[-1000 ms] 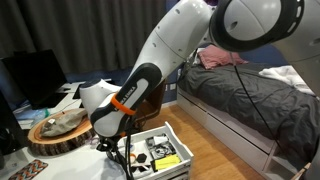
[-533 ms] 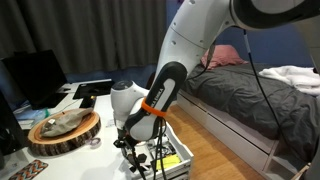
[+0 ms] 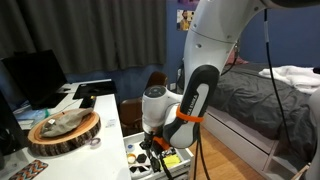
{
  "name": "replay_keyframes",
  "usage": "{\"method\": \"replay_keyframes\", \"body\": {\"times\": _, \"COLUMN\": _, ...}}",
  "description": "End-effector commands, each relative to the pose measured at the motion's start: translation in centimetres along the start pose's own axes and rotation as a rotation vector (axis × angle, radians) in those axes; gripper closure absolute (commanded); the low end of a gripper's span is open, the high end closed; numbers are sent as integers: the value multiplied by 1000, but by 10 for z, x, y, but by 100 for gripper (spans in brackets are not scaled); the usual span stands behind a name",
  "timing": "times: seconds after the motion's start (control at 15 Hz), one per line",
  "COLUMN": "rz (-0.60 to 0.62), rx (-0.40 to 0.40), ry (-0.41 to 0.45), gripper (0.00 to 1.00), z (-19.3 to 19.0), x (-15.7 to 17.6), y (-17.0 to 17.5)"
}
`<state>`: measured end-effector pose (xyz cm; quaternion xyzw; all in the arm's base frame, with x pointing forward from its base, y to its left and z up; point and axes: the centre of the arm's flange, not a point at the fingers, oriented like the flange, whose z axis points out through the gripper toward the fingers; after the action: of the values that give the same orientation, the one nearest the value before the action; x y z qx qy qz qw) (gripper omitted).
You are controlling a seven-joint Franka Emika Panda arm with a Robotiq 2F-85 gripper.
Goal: Pick up the sun glasses from the table and put them in the open drawer
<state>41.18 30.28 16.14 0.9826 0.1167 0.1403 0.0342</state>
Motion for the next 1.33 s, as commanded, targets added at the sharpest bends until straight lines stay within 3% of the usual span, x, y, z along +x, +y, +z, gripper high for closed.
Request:
{"method": "replay_keyframes", "body": {"times": 0.0, "rz": 17, "rx": 10, "ry": 33, "gripper": 99, "z": 5, "x": 1, "y": 8}}
{"method": "replay_keyframes", "body": {"times": 0.4, "rz": -8, "rx": 21, "ry": 49, "gripper": 99, "z": 25, "x": 40, "y": 8}}
{"method": "replay_keyframes", "body": {"times": 0.73, "rz": -105, "rx": 56, "ry": 30, "gripper": 99, "z": 55, "x": 71, "y": -13}}
{"method": "replay_keyframes", "body": {"times": 1.27, "rz": -229, "rx": 98, "ry": -5, "gripper": 99, "z": 104, "x": 86, "y": -36}}
